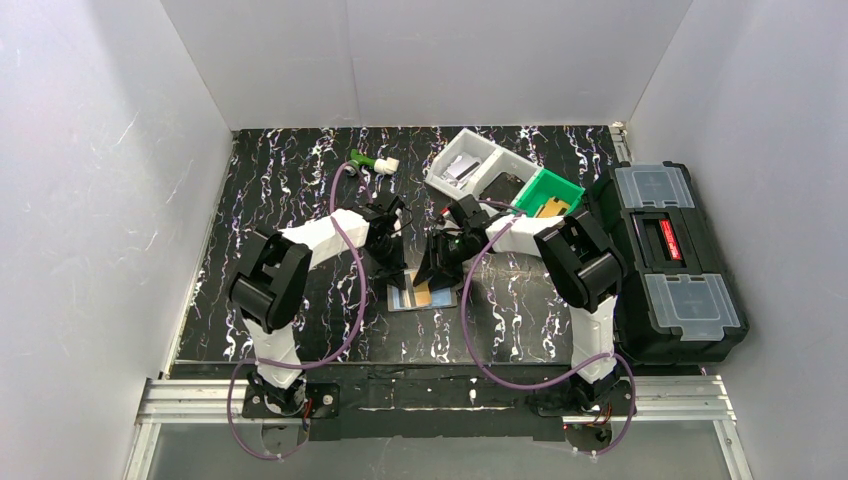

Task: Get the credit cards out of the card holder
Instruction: Remove the credit card from the card holder, then place the credit card in the storage box.

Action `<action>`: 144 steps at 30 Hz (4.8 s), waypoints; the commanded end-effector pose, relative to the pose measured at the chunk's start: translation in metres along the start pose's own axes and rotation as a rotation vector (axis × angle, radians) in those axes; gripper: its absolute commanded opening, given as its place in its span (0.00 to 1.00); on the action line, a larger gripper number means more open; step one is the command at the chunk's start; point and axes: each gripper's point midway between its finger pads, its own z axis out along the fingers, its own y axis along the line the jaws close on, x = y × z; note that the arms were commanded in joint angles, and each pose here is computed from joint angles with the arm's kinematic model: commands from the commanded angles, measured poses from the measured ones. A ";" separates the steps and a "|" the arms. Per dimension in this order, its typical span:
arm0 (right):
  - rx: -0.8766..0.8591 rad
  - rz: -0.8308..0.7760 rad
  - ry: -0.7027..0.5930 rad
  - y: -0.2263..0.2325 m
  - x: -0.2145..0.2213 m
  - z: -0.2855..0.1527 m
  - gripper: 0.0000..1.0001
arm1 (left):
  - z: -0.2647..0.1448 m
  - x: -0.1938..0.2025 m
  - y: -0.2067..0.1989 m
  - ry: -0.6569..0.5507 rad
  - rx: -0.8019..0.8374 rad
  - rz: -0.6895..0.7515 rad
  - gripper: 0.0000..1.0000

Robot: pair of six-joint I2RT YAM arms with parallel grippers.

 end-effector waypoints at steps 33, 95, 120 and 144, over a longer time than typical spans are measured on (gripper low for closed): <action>-0.229 0.071 -0.087 -0.025 -0.005 -0.020 0.34 | 0.041 0.033 0.053 0.116 -0.229 -0.157 0.00; -0.144 0.072 -0.138 -0.053 -0.010 -0.021 0.07 | 0.041 0.035 0.085 0.120 -0.298 -0.236 0.00; -0.006 -0.005 -0.276 -0.038 -0.016 -0.084 0.01 | 0.032 0.024 0.074 0.090 -0.247 -0.209 0.00; 0.034 -0.111 -0.376 0.022 -0.023 -0.145 0.01 | -0.075 -0.020 -0.005 -0.154 0.049 -0.055 0.48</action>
